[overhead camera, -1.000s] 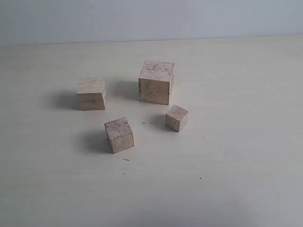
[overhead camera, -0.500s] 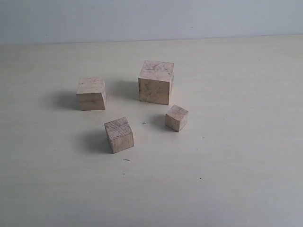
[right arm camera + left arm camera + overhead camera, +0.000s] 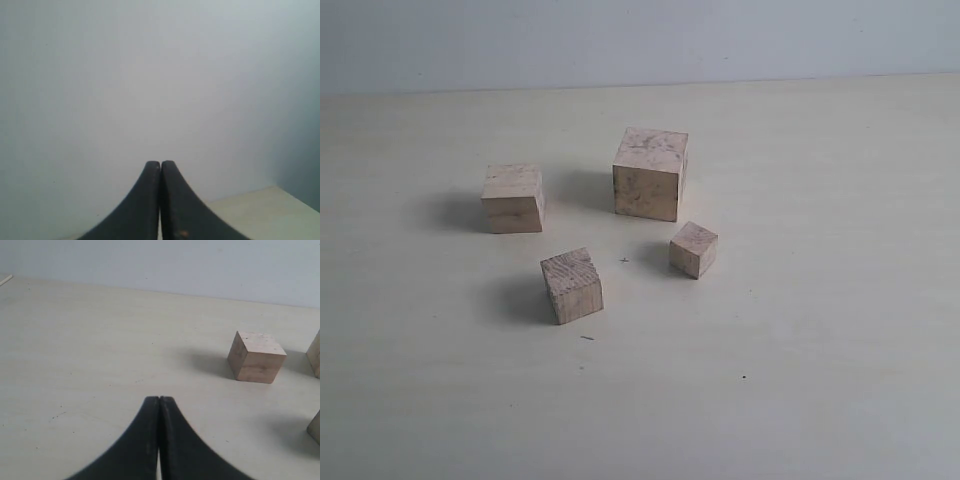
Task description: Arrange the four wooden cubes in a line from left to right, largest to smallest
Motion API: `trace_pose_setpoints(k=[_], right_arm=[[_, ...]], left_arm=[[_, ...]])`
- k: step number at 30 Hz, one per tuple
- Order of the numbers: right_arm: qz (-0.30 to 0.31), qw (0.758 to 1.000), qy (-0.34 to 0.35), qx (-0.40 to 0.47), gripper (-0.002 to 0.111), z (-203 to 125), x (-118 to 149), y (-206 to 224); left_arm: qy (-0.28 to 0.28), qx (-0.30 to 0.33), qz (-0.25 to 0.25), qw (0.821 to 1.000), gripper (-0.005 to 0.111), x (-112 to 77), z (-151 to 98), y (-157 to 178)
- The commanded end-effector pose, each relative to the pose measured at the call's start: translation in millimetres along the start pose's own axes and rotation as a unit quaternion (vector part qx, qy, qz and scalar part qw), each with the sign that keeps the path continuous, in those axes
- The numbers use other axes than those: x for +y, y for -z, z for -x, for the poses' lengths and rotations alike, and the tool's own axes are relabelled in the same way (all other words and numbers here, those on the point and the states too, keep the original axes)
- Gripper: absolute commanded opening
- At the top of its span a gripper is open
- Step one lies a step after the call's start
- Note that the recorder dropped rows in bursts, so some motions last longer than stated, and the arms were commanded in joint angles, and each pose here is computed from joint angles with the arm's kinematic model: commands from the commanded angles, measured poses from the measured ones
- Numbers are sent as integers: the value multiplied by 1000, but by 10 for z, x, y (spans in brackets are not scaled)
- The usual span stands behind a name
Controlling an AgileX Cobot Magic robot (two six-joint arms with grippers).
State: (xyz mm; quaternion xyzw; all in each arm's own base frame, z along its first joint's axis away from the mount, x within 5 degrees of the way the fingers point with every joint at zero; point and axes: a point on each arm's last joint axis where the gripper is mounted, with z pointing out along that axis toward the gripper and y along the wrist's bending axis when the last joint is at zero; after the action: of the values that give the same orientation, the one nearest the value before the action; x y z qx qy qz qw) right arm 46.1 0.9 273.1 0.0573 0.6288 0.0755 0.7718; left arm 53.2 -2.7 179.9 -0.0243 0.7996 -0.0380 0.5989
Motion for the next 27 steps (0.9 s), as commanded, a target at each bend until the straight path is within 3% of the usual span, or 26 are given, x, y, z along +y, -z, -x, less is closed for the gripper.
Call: trace_pose_setpoints(k=[1, 5, 11, 14, 19, 21, 24, 27], right_arm=[[14, 998, -5, 58, 0, 330, 107, -143], [42, 985, 27, 163, 0, 547, 223, -424], [171, 941, 63, 285, 0, 758, 553, -1051], [232, 888, 64, 392, 0, 607, 760, -1384], [318, 749, 73, 576, 0, 29, 1158, -1768], [332, 708, 72, 619, 0, -157, 1254, -1842], [341, 676, 34, 652, 0, -379, 1378, -1951], [341, 672, -31, 656, 0, -531, 1472, -2046]], left_arm=[[1, -7, -4, 1000, 0, -5, 11, 4], [1, -7, -4, 1000, 0, -5, 11, 4], [1, -7, -4, 1000, 0, -5, 11, 4], [1, -7, -4, 1000, 0, -5, 11, 4], [1, -7, -4, 1000, 0, -5, 11, 4], [1, -7, -4, 1000, 0, -5, 11, 4], [1, -7, -4, 1000, 0, -5, 11, 4], [1, -7, -4, 1000, 0, -5, 11, 4]])
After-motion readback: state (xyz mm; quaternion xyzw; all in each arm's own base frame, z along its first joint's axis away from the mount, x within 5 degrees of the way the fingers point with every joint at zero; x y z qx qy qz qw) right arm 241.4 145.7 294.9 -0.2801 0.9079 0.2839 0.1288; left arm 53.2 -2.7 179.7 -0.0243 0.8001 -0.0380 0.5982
